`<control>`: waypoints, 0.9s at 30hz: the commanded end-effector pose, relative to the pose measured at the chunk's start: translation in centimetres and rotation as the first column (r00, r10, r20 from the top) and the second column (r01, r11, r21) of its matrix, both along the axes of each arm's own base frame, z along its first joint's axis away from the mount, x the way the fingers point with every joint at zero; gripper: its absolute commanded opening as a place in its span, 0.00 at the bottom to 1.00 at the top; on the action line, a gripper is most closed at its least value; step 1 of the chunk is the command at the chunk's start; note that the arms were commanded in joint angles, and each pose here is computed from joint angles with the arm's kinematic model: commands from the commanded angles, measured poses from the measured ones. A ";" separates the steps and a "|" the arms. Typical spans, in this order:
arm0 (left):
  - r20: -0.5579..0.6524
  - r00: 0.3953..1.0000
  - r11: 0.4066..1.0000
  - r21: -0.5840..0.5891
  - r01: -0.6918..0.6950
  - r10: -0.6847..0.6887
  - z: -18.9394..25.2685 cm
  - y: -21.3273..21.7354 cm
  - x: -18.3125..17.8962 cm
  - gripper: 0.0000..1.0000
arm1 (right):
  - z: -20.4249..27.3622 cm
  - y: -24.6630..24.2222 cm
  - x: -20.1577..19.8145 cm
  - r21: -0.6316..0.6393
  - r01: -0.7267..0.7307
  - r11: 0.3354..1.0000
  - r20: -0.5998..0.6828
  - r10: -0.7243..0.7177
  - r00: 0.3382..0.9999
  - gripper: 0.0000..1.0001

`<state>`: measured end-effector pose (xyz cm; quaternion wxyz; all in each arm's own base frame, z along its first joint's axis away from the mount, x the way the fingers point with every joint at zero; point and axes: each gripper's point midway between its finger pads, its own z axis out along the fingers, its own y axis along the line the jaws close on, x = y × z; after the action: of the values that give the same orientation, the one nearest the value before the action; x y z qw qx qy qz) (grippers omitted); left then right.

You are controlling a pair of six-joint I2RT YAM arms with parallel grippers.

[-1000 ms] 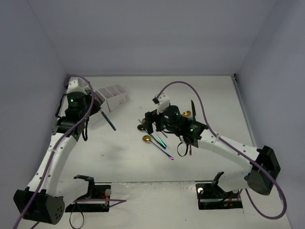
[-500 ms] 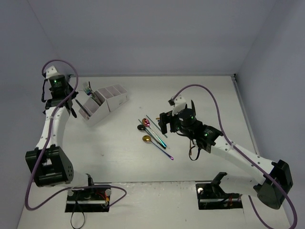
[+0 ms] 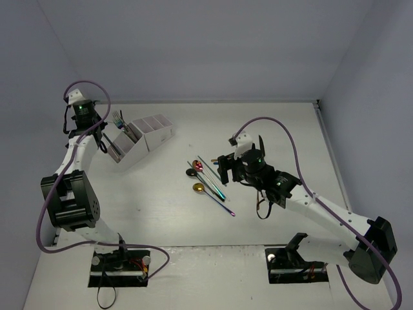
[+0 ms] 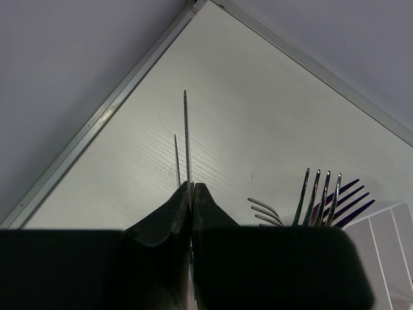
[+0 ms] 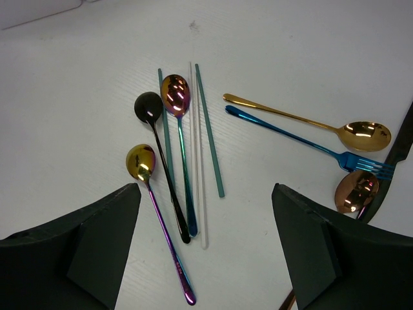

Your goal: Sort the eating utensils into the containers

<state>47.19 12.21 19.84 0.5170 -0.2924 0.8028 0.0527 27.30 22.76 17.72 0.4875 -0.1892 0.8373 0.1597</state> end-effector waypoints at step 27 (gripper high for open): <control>0.114 0.993 0.998 0.042 -0.037 0.032 7.7 -0.2 -2.5 0.45 | -0.3 -5.9 3.7 0.008 0.346 0.938 -0.007 -0.346 0.938 0.81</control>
<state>45.67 11.80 18.38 0.4924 -0.2929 0.8173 0.0606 28.91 20.19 17.54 0.4989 -0.1245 0.8494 0.1186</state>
